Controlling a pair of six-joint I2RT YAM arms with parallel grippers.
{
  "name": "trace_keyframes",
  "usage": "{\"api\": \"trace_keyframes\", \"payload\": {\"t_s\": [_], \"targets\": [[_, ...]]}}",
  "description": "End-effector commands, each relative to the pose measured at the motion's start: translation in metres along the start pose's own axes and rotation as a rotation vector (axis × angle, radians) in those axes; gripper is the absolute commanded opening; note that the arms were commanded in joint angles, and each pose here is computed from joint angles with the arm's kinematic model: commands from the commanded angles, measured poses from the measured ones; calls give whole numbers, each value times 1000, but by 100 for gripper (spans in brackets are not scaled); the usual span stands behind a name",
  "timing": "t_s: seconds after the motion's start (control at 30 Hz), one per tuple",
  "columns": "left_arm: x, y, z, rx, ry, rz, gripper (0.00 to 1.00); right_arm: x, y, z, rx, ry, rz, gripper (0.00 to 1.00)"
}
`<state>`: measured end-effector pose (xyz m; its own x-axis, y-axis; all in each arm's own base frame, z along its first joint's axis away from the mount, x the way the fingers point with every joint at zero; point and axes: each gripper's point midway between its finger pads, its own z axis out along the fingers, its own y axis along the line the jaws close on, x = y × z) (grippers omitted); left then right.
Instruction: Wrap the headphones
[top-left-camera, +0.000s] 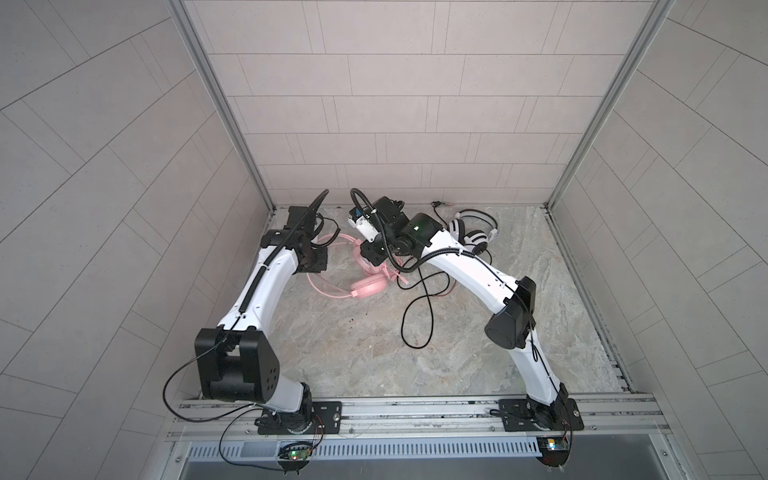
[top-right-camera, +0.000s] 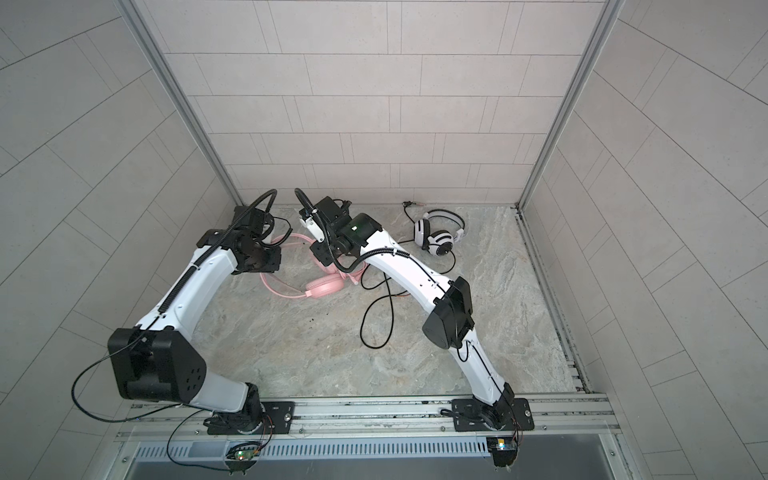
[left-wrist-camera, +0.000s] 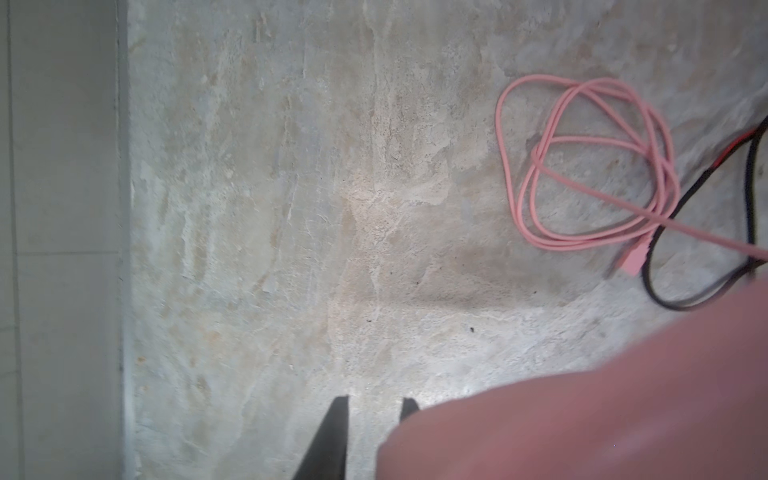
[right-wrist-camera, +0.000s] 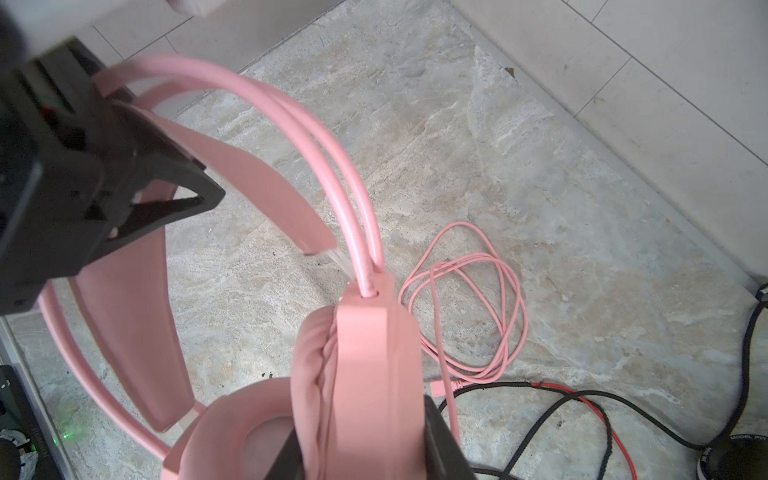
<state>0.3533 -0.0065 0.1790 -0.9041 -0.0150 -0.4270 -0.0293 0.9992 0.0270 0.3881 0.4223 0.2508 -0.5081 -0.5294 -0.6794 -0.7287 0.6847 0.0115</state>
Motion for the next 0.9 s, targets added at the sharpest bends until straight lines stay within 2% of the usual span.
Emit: {"api": "trace_keyframes", "payload": {"t_s": [0.0, 0.1, 0.27, 0.33, 0.53, 0.63, 0.77, 0.87], "targets": [[1, -1, 0, 14, -7, -26, 9, -21, 10, -11, -36, -69, 11, 33], [3, -3, 3, 26, 3, -27, 0, -21, 8, -12, -23, -65, 12, 42], [2, -3, 6, 62, 12, -63, 0, -21, 2, -27, -15, -68, 11, 68], [2, -1, 8, 85, 17, -89, 0, -20, -3, -39, -5, -74, 12, 75], [5, 5, 15, 162, 6, -144, 0, -27, -19, -98, 41, -175, 21, 80], [-4, 11, 4, 176, -12, -175, 0, -27, -33, -127, 82, -238, 37, 84], [-20, 4, -13, 259, -75, -232, 0, -25, -66, -159, 77, -327, 133, 84], [-35, -1, -25, 318, -129, -271, 0, -11, -102, -164, 73, -353, 223, 84]]}}
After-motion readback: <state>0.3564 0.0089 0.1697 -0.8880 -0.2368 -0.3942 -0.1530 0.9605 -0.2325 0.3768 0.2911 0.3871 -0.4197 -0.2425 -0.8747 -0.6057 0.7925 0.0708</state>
